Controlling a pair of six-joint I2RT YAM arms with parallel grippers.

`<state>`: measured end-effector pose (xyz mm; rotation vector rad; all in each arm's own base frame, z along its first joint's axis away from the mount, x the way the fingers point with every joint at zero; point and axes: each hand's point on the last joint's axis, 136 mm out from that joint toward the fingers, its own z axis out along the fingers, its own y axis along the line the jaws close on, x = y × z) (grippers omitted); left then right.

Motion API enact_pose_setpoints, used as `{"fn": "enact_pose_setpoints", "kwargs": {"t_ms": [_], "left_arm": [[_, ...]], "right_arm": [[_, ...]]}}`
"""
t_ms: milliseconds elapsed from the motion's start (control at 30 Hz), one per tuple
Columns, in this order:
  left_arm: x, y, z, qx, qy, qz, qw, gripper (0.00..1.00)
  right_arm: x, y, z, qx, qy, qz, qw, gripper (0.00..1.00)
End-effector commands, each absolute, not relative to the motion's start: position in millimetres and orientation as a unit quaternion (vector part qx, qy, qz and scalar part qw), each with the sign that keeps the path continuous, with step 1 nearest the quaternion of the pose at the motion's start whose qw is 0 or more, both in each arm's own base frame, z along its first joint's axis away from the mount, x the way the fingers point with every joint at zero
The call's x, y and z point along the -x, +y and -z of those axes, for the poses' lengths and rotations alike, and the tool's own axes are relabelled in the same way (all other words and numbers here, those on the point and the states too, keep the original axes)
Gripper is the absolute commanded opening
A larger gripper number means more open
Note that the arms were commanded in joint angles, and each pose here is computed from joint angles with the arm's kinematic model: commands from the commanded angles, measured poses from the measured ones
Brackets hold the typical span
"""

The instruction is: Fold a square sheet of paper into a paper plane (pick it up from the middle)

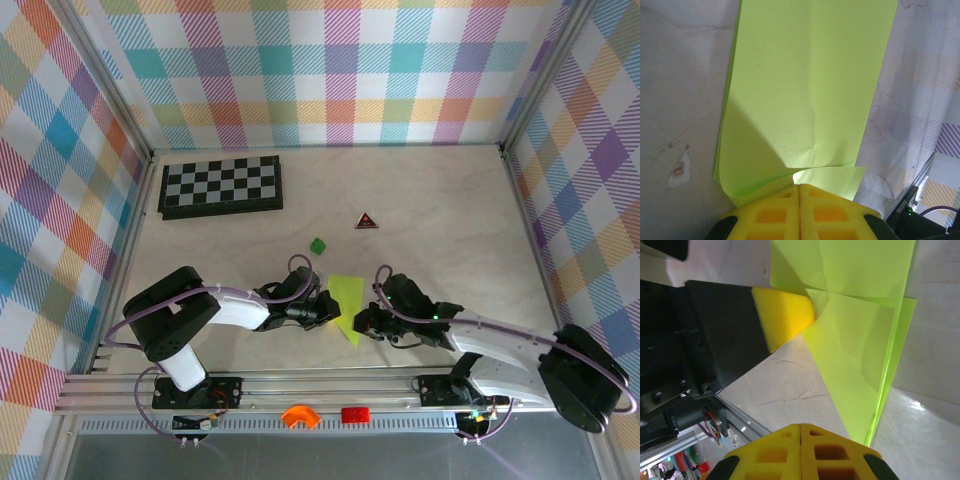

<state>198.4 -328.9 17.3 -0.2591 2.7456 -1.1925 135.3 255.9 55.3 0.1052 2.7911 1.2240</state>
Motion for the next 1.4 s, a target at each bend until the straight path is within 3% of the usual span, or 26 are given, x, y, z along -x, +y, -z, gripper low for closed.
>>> {"fn": "enact_pose_setpoints", "kwargs": {"t_ms": [0, 200, 467, 933, 1367], "left_arm": [[-183, -296, 21, 0.115, 0.941, 0.314, 0.051, 0.08], [-185, -296, 16, 0.113, 0.94, 0.317, 0.057, 0.08], [-197, -311, -10, 0.08, 0.936, 0.334, 0.08, 0.09], [-193, -333, -26, 0.018, 0.925, 0.37, 0.083, 0.08], [-222, -257, 13, 0.121, 0.947, 0.284, 0.087, 0.06]], "right_arm": [[-148, 282, -75, 0.0, 0.899, -0.436, 0.05, 0.08], [-162, 277, -41, -0.035, 0.912, -0.407, 0.03, 0.08], [-137, 244, 0, -0.055, 0.935, -0.35, -0.006, 0.05], [-135, 229, 9, -0.048, 0.948, -0.315, -0.011, 0.05], [-133, 222, 14, -0.038, 0.951, -0.306, -0.018, 0.04]]}}
